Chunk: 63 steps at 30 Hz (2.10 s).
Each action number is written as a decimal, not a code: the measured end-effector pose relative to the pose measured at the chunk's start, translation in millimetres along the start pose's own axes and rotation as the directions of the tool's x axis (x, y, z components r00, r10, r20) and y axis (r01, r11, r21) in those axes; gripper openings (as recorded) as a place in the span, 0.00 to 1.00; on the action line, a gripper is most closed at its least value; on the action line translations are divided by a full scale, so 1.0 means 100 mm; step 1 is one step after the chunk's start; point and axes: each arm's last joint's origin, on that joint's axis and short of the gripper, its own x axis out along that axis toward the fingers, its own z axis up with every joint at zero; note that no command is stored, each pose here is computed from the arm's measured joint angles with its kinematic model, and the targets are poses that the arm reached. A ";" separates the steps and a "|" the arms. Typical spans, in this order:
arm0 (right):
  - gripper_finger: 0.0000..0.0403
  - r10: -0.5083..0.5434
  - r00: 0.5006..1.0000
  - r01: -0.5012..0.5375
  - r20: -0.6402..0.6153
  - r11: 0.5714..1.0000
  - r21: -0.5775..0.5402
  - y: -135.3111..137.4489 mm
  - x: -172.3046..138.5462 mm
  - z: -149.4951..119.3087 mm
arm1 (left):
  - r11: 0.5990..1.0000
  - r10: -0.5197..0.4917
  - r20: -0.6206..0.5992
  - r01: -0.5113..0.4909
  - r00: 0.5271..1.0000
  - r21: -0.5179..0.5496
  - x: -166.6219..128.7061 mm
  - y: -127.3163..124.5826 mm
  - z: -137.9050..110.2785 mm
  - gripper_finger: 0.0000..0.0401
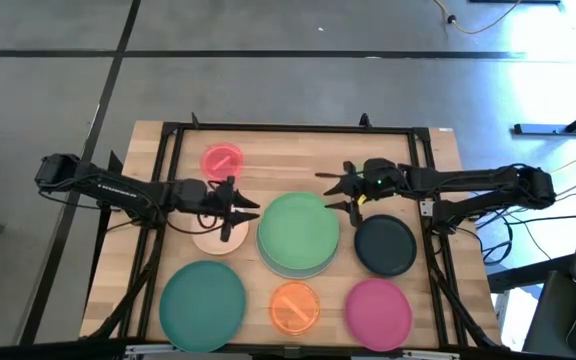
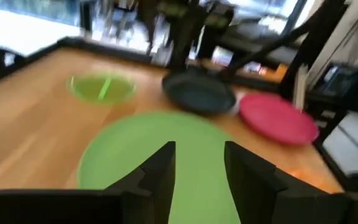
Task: Stack plastic plates
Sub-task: Stack the dark green plate on top of the green plate
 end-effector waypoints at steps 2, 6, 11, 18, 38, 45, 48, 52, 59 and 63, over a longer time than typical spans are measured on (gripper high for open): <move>0.39 0.019 1.000 -0.020 -0.006 1.000 -0.018 0.08 0.01 0.00 | 1.000 0.027 -0.071 -0.027 0.997 0.006 0.00 -0.02 -0.02 0.32; 0.39 0.051 0.998 -0.052 -0.020 0.997 -0.053 0.24 0.04 0.00 | 0.999 0.038 -0.149 -0.037 0.988 0.006 -0.01 -0.08 -0.06 0.32; 0.39 0.065 0.998 -0.067 -0.024 0.994 -0.088 0.40 0.05 0.01 | 1.000 -0.001 -0.181 0.001 0.984 -0.001 -0.03 -0.18 -0.11 0.32; 0.39 0.090 0.996 -0.093 -0.028 0.989 -0.118 0.54 0.05 0.01 | 0.999 -0.029 -0.199 0.032 0.980 0.012 -0.06 -0.31 -0.16 0.32; 0.39 0.082 0.997 -0.082 0.002 0.995 -0.060 0.56 0.13 -0.33 | 0.998 -0.062 -0.446 0.047 0.893 -0.044 0.00 -0.57 -0.34 0.32; 0.39 0.081 0.997 -0.082 -0.018 0.995 -0.058 0.55 0.13 -0.35 | 0.998 -0.065 -0.525 0.044 0.849 -0.053 -0.04 -0.60 -0.33 0.32; 0.39 0.081 0.997 -0.082 -0.018 0.995 -0.060 0.55 0.13 -0.35 | 0.993 -0.101 -0.542 0.050 0.834 -0.109 -0.04 -0.62 -0.34 0.32; 0.39 0.081 0.997 -0.083 -0.016 0.992 -0.091 0.55 0.13 -0.35 | 0.990 -0.123 -0.561 0.066 0.819 -0.121 -0.04 -0.70 -0.40 0.32; 0.39 0.081 0.997 -0.083 -0.016 0.992 -0.096 0.55 0.13 -0.35 | 0.992 -0.121 -0.535 0.080 0.836 -0.100 0.03 -0.79 -0.46 0.32; 0.39 0.082 0.997 -0.083 -0.016 0.992 -0.097 0.55 0.13 -0.35 | 0.990 -0.141 -0.531 0.106 0.835 -0.097 0.10 -0.86 -0.45 0.32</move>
